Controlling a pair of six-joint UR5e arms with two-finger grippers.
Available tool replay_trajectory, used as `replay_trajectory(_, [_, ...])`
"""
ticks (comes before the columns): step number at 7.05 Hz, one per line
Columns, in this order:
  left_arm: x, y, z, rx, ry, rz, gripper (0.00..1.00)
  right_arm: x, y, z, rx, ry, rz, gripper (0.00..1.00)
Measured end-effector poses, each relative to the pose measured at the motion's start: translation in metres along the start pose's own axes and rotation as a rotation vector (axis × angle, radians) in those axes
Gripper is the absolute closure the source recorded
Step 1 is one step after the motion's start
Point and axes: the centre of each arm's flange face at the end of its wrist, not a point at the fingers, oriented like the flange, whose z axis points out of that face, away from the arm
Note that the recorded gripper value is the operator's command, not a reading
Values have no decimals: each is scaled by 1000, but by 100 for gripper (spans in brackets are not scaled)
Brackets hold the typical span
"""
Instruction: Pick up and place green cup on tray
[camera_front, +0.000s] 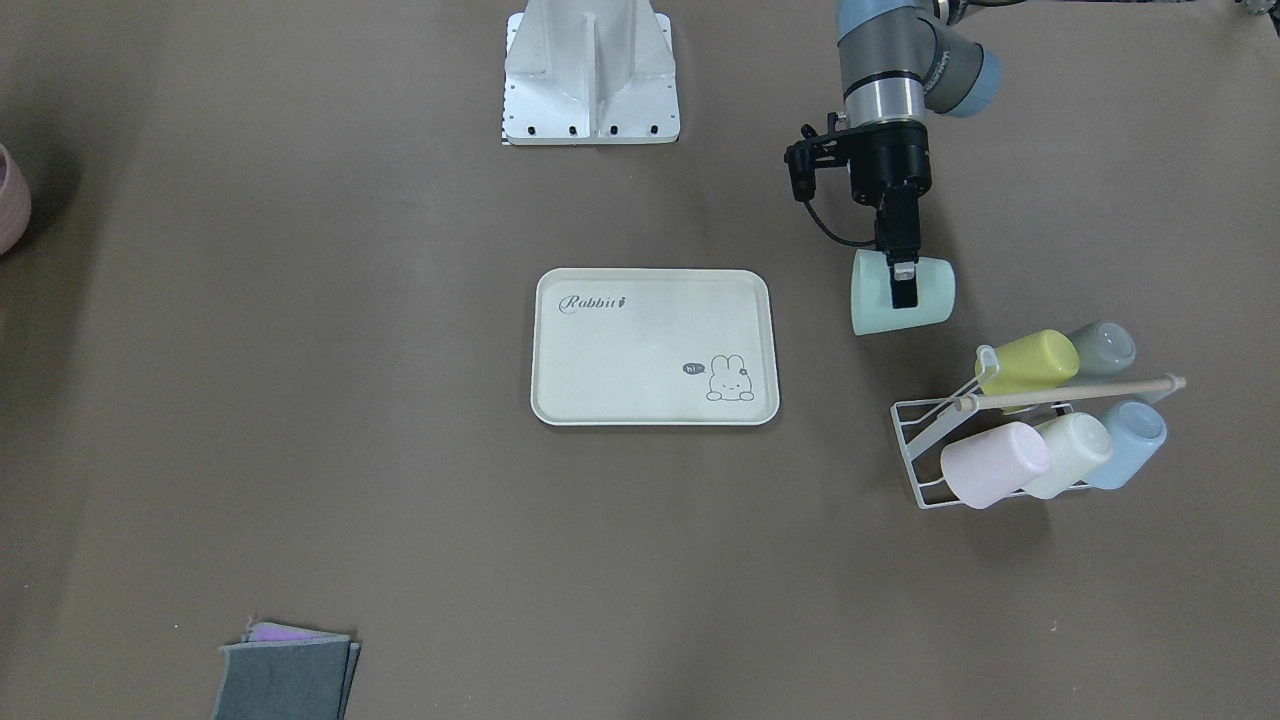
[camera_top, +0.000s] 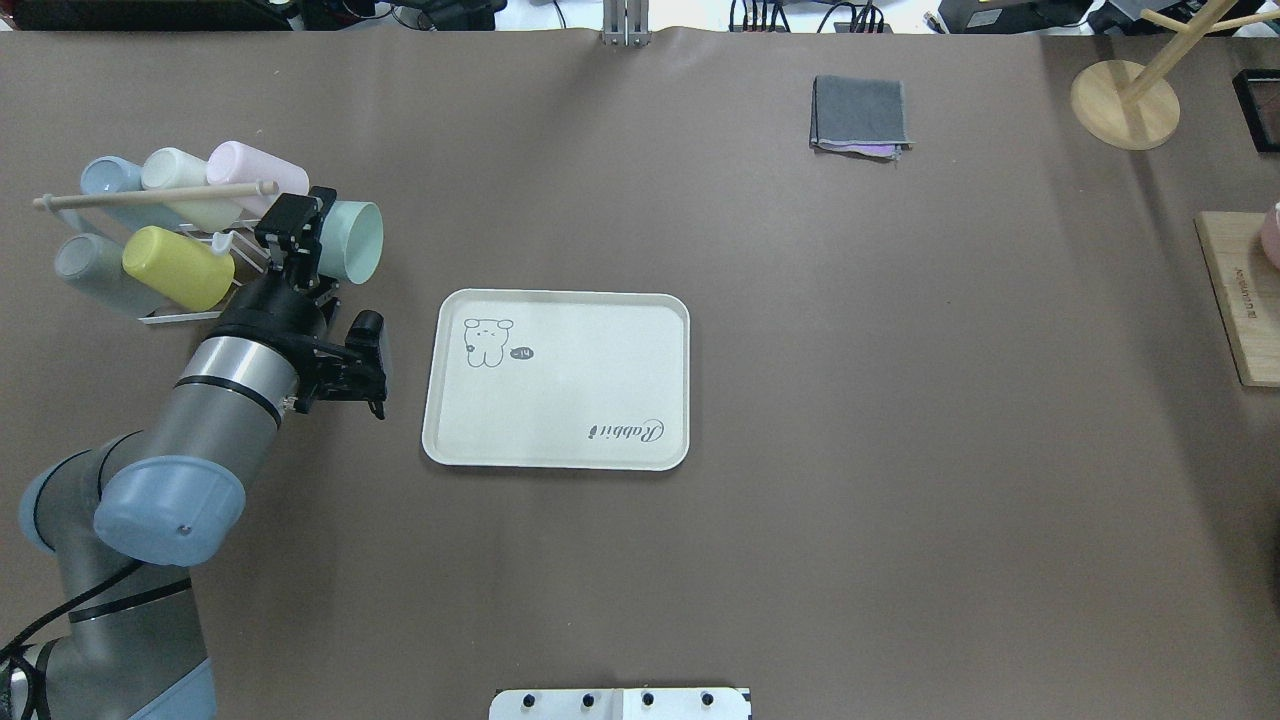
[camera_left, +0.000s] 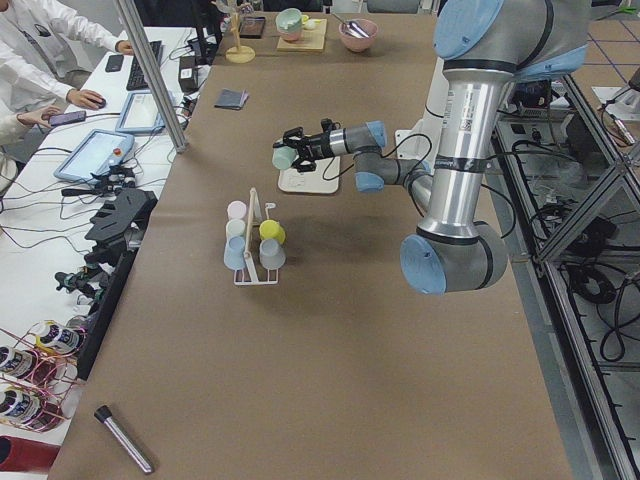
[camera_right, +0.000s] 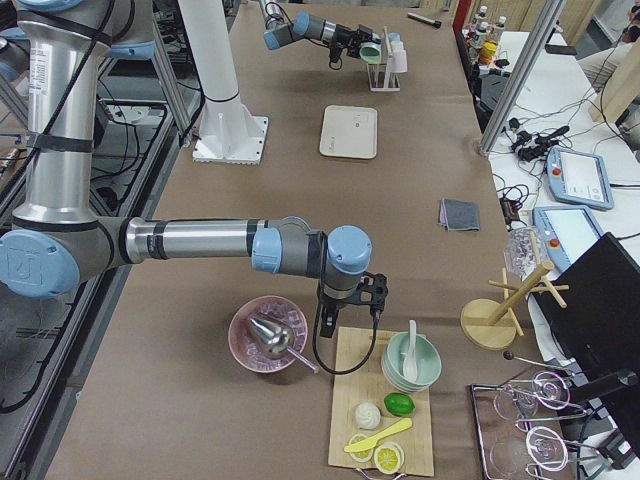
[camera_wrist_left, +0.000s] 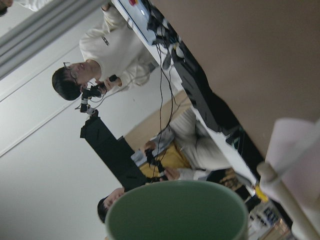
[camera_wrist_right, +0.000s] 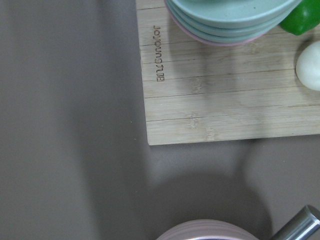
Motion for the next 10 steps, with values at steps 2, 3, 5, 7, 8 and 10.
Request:
replay_trajectory(2, [9, -23, -4, 210, 148, -370, 100, 4, 4, 2, -3, 0, 5, 0])
replay_trajectory(3, [17, -31, -6, 292, 230, -531, 100, 5, 4, 2, -3, 0, 7, 0])
replay_trajectory(5, [34, -65, 2, 431, 378, -828, 100, 7, 5, 1, -1, 0, 11, 0])
replay_trajectory(7, [55, -113, 24, 525, 467, -1033, 100, 11, 10, 1, 0, -2, 20, 0])
replay_trajectory(8, [71, -120, 34, 571, 513, -1092, 100, 13, 13, 1, 0, -2, 22, 0])
replay_trajectory(10, [103, -106, 46, 615, 553, -1132, 100, 13, 16, 1, 0, -2, 25, 0])
